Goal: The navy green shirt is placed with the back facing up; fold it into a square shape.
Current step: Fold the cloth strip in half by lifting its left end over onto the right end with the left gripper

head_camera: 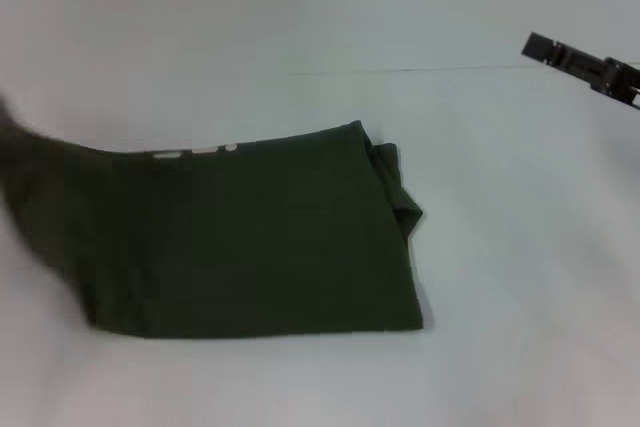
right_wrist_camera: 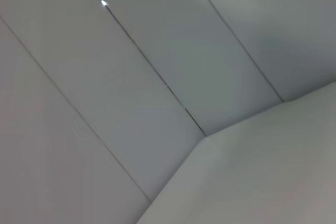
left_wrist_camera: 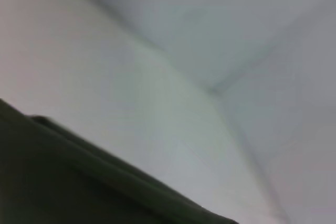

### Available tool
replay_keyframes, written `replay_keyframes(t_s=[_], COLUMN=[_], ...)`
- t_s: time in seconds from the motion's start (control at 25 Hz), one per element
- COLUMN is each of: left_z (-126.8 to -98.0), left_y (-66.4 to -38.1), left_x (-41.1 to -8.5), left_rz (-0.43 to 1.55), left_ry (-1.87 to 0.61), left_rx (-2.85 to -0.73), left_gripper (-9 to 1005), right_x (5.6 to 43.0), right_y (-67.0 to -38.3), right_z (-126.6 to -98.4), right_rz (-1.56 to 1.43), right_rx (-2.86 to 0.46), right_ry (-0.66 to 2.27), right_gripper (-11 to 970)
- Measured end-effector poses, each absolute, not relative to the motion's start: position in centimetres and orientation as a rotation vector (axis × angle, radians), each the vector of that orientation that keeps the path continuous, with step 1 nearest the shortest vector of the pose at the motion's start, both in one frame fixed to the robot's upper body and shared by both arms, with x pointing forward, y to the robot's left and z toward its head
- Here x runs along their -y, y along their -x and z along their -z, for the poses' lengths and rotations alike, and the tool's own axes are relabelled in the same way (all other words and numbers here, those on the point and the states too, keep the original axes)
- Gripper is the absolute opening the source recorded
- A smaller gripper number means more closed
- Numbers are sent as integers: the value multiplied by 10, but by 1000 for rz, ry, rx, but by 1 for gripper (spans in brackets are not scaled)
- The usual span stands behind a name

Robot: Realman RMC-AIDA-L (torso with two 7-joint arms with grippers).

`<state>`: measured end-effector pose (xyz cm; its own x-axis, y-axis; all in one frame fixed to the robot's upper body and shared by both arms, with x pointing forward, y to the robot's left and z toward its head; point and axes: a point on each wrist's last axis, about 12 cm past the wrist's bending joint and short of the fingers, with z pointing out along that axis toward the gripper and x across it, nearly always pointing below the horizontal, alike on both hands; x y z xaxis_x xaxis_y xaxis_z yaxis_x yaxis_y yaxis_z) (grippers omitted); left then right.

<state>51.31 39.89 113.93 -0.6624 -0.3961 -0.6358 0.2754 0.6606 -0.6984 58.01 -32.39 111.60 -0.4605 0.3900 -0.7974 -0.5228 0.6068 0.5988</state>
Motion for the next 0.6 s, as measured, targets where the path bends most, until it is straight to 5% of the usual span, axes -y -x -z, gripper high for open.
replay_keyframes(t_s=[0.32,0.6], left_z=[-1157,-1082], left_y=[-569,-566], left_x=[-255,-155], left_rz=[1409,1612], left_ry=[-374,-335], left_rx=[-1953,-1987], left_gripper=[42,42], right_x=[350,367], right_y=[-557,-543], right_z=[-1108,-1104], right_rz=[-1021,-993], right_rx=[-1754,-1763], right_ry=[90,77], right_gripper=[917,917])
